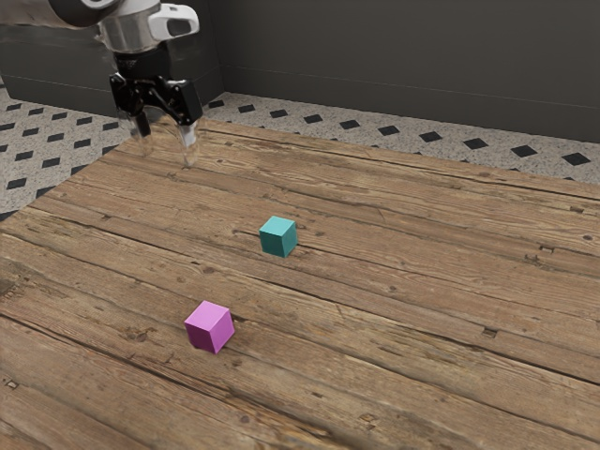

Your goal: Pick up the blue block with one arm, and put the blue block on the pink block with one arm

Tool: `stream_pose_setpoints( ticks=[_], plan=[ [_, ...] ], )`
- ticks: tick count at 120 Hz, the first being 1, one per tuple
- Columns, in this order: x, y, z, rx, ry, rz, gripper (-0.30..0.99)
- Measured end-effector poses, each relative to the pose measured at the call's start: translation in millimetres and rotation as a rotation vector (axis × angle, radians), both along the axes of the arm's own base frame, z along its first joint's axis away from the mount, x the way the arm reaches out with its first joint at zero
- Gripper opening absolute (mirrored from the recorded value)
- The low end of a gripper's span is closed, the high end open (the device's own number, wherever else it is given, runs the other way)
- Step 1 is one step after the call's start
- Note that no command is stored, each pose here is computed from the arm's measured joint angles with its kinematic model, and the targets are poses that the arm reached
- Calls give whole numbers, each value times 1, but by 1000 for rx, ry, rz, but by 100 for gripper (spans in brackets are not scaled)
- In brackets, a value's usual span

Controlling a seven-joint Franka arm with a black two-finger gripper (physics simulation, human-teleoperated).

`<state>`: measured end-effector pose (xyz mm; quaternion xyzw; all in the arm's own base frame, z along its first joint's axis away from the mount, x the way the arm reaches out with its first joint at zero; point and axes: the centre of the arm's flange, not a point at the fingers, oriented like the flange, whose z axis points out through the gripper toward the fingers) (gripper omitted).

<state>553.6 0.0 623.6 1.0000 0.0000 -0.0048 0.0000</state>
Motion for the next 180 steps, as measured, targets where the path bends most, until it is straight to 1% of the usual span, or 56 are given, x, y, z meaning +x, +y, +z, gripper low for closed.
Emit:
stream_pose_setpoints(
  ticks=[4, 10, 20, 38, 52, 54, 59, 63, 68, 74, 78, 80, 85, 91, 97, 101, 107, 113, 121, 134, 144, 162, 180],
  plan=[
    [-2, 0, 38, -3, -52, 2, 69],
    [-7, 0, 63, -5, -72, 5, 69],
    [-14, 1, 73, -8, -51, 11, 69],
    [-20, 5, 72, -10, -3, 25, 69],
    [-23, 12, 72, -11, 16, 40, 69],
    [-24, 13, 81, -10, -1, 41, 69],
    [-47, 17, 143, 30, -127, 46, 69],
    [-58, 21, 170, 64, -190, 54, 69],
    [-65, 20, 186, 93, -235, 54, 69],
    [-63, 10, 190, 105, -252, 31, 69],
    [-54, -1, 182, 104, -241, 9, 69],
    [-46, -6, 173, 106, -226, 0, 69],
    [-12, -19, 132, 123, -152, -20, 69],
    [20, -32, 88, 142, -76, -34, 69],
    [46, -27, 47, 158, -19, -21, 69],
    [60, -15, 18, 161, 16, -2, 69],
    [75, 4, -17, 161, 45, 25, 69],
    [89, 13, -45, 162, 53, 36, 69],
    [105, 15, -70, 164, 46, 34, 69],
    [117, 20, -86, 155, 29, 40, 69],
    [122, 23, -96, 136, 23, 45, 69],
    [143, 38, -147, 93, 61, 62, 69],
    [180, 37, -189, 87, 49, 43, 69]
  ],
)
